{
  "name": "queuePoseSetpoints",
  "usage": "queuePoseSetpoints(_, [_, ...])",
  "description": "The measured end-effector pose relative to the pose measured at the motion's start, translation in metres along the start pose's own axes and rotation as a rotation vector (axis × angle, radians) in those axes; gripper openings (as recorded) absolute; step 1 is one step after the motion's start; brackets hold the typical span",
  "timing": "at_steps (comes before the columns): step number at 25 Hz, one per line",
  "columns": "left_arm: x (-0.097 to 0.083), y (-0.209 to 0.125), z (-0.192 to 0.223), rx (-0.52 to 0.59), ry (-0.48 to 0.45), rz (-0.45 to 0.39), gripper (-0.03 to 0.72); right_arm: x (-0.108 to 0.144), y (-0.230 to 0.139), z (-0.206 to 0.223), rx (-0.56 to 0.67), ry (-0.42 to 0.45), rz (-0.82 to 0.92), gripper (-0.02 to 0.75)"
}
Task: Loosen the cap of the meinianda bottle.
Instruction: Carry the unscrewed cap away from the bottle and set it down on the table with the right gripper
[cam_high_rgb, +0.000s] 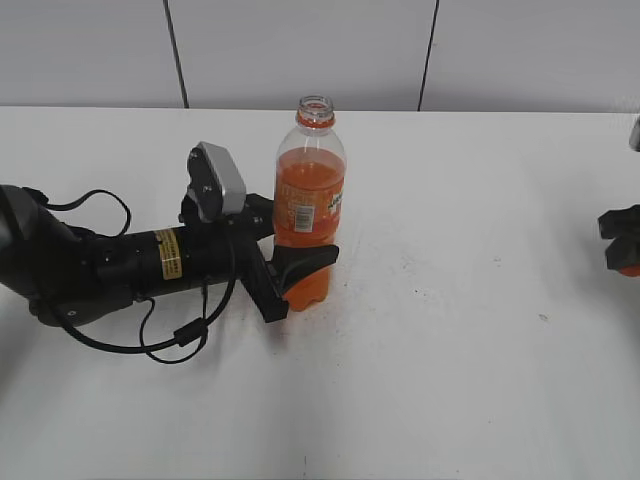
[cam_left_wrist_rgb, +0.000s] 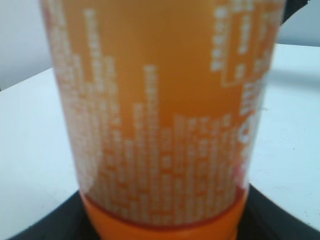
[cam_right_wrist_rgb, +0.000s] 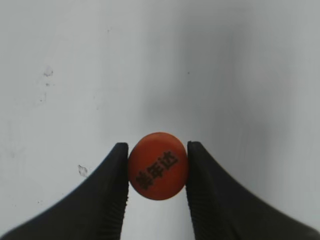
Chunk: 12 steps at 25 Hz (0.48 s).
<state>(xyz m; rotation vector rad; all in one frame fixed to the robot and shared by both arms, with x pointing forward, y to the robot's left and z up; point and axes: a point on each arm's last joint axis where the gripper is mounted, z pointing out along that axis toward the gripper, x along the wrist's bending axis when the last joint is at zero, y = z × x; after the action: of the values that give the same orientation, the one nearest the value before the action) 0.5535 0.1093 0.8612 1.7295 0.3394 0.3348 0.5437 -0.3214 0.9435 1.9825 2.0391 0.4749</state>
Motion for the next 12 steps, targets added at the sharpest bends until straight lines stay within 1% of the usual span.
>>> queuePoseSetpoints(8, [0.000,0.000,0.000,0.001,0.001,0.000,0.397,-0.004,-0.014,0.044,0.114,0.003,0.013,0.269])
queuePoseSetpoints(12, [0.000,0.000,0.000,0.001,0.001,0.000,0.397,-0.004,-0.017,0.051,0.136,0.005,0.015,0.269])
